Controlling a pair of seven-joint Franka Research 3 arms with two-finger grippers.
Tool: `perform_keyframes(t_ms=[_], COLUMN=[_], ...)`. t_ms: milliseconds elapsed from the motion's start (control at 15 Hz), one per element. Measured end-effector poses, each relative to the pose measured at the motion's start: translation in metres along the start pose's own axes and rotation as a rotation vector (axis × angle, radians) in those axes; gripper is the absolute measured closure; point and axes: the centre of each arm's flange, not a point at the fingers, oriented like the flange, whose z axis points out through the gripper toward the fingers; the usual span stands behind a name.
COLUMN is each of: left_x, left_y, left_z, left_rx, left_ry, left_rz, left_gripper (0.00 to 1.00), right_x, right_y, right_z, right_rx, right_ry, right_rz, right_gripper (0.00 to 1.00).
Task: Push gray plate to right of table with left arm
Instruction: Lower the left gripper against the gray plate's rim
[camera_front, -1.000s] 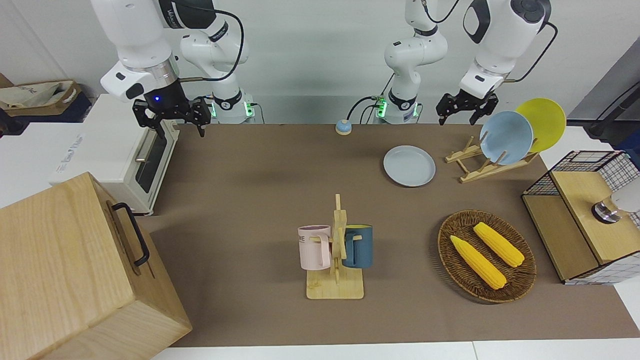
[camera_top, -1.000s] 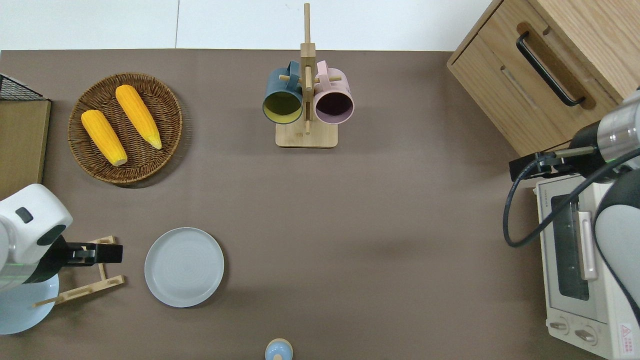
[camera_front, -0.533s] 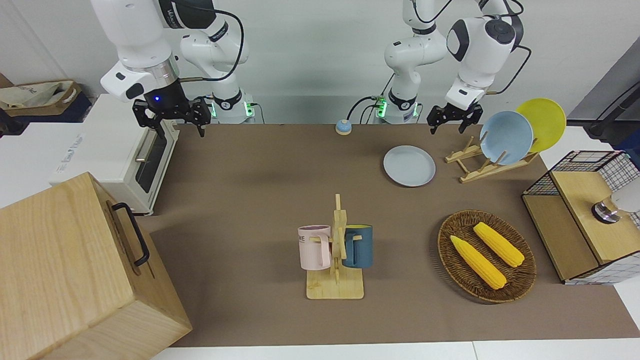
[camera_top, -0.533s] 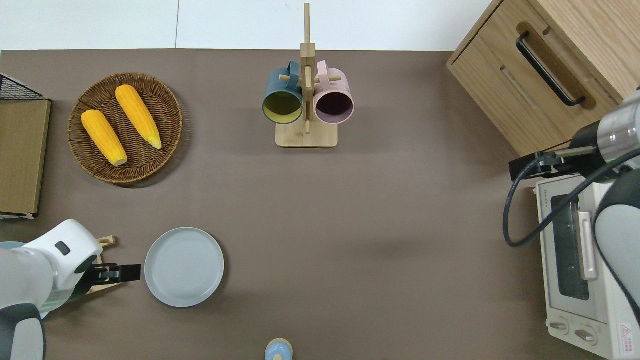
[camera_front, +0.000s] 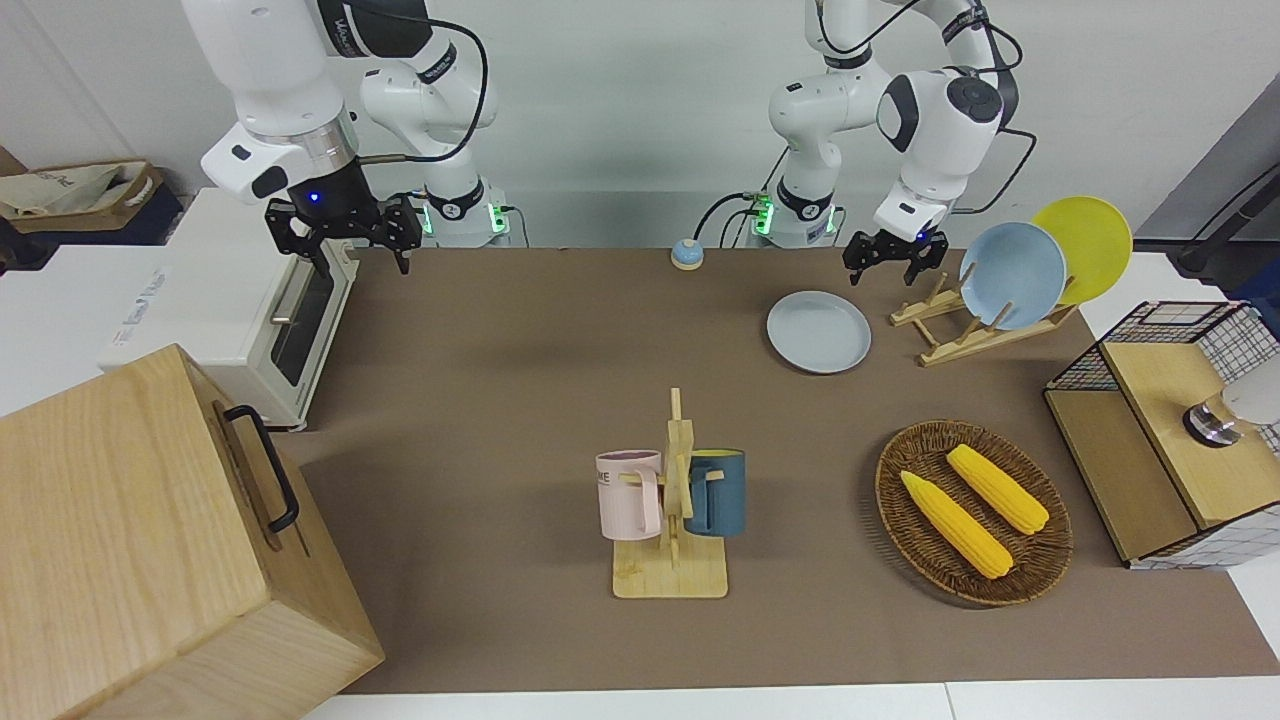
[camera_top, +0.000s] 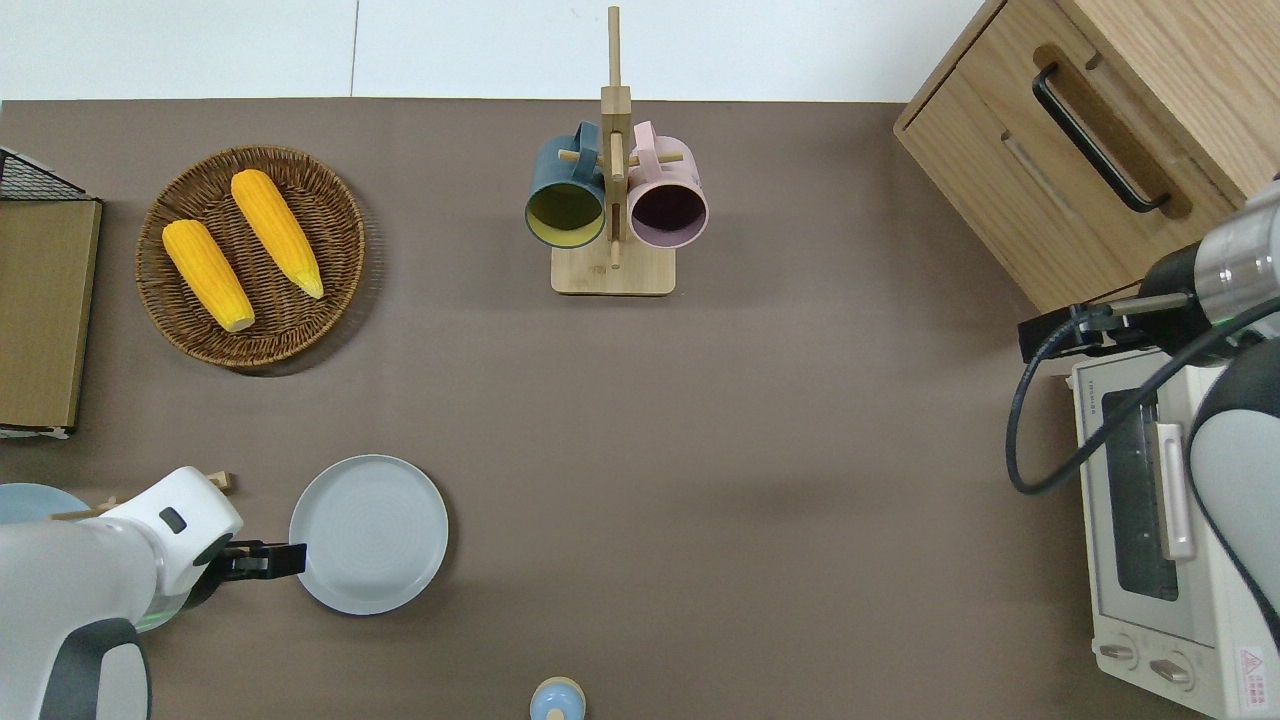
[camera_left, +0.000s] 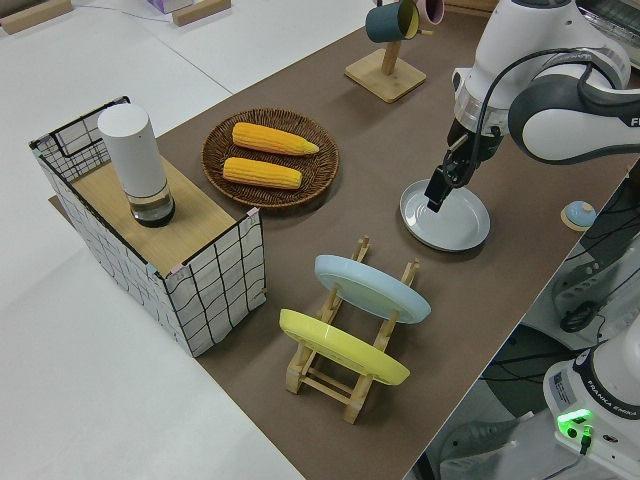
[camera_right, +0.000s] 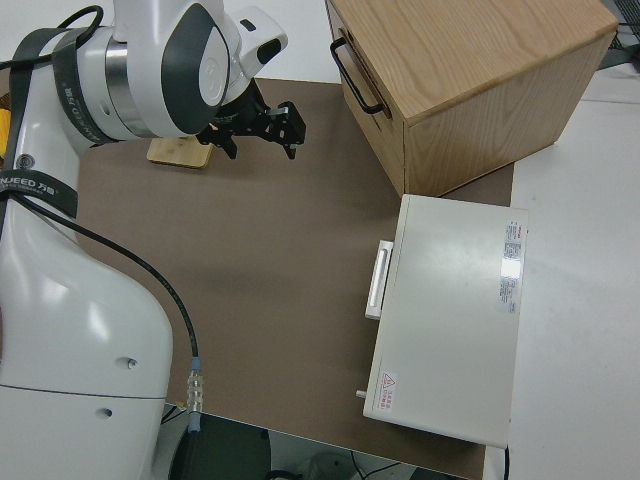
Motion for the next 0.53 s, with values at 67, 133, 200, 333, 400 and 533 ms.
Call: perform_keyframes(t_ms=[67,133,200,333,400,533], left_x=[-0.001,-0.002,-0.002,-0.003,-0.004,-0.004], left_y=[0.000,0.000,0.000,0.001,0.002,0.002], left_z=[0.004,0.007,0.011,0.021,0.026,0.036], left_rx=[0.001,0.002,0.004,0.005,0.005,0.004], left_ry=[-0.002,0.001,0.006,0.013,0.016,0.019], left_rz=[0.001,0.002,0.002,0.005,0.007,0.010], left_gripper=[0.00,0.00,0.00,0.00,0.00,0.00], right_x=[0.000,0.000,0.000,0.000,0.000,0.000], right_y=[0.000,0.000,0.000,0.000,0.000,0.000], right_z=[0.000,0.000,0.000,0.000,0.000,0.000], right_rx=[0.000,0.000,0.000,0.000,0.000,0.000], right_ry=[0.000,0.000,0.000,0.000,0.000,0.000], right_rz=[0.000,0.000,0.000,0.000,0.000,0.000], right_gripper=[0.01,0.01,0.01,0.01,0.01,0.01])
